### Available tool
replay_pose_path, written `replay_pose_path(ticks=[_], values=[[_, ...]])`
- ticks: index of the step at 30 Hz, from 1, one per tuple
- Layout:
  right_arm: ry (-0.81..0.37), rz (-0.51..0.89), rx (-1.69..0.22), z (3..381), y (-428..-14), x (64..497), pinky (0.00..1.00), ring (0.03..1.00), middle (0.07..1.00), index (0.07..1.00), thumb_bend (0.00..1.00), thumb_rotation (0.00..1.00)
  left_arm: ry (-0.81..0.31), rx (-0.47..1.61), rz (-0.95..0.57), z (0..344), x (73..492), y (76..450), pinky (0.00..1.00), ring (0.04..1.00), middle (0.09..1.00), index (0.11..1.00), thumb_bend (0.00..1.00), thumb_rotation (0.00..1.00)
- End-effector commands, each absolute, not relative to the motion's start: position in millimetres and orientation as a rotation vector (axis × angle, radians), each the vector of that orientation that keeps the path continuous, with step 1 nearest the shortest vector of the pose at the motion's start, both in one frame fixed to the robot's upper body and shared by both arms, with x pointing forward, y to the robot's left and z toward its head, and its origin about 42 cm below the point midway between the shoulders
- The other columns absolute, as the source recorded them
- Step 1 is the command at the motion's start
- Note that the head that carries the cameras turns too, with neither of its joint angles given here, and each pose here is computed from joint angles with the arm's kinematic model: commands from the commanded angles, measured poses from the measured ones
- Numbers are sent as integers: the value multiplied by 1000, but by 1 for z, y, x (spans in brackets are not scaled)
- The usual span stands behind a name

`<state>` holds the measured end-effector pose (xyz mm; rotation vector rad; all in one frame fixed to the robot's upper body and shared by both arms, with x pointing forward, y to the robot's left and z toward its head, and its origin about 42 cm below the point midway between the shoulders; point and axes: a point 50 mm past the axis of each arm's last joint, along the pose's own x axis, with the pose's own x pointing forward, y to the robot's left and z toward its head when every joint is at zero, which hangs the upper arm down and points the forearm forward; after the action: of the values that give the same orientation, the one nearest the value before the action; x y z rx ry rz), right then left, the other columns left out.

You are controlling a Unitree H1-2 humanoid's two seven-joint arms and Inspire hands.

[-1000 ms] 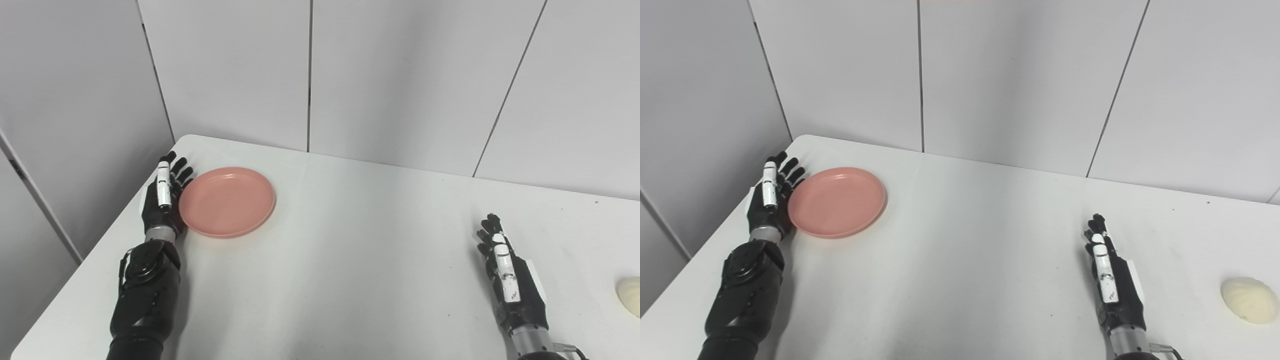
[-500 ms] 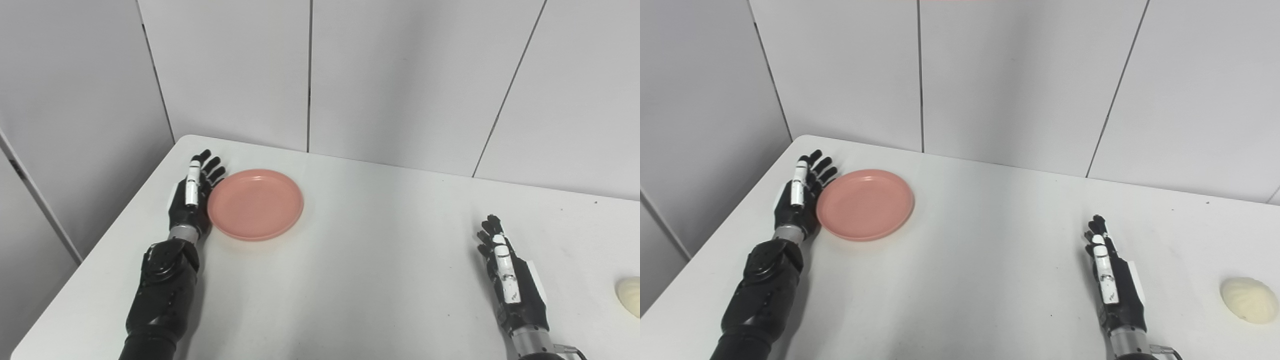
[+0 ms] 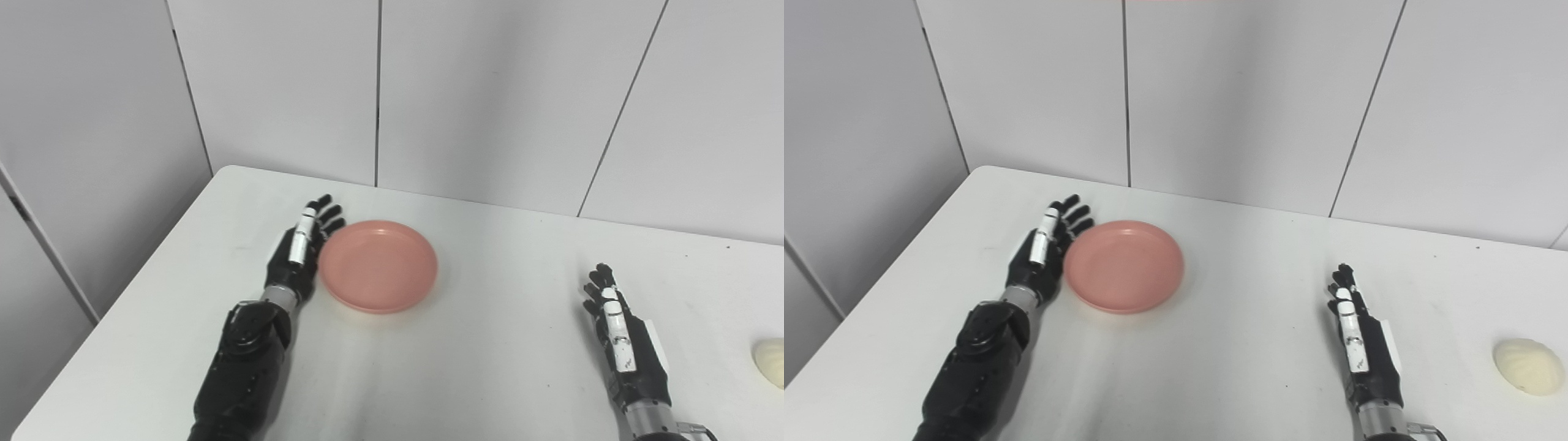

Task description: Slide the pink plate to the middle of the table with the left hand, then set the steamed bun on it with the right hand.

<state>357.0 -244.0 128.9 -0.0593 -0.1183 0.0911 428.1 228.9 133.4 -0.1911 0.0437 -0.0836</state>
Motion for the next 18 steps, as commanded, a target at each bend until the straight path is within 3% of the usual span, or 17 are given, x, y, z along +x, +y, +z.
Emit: replay_pose_path(ticks=[1,9,18], values=[[-66,89,-33,108,-237,343,969,961,969,974,186,1000,190,-198,-124,103,412,213,911,909,920,903,361,1000],[-63,83,-49,105,-234,342,955,952,961,968,210,1000,208,-197,-224,103,396,177,953,939,948,938,317,1000],[-56,85,-62,103,-228,338,942,946,956,966,210,1000,260,-201,-335,80,382,159,943,931,944,945,360,1000]])
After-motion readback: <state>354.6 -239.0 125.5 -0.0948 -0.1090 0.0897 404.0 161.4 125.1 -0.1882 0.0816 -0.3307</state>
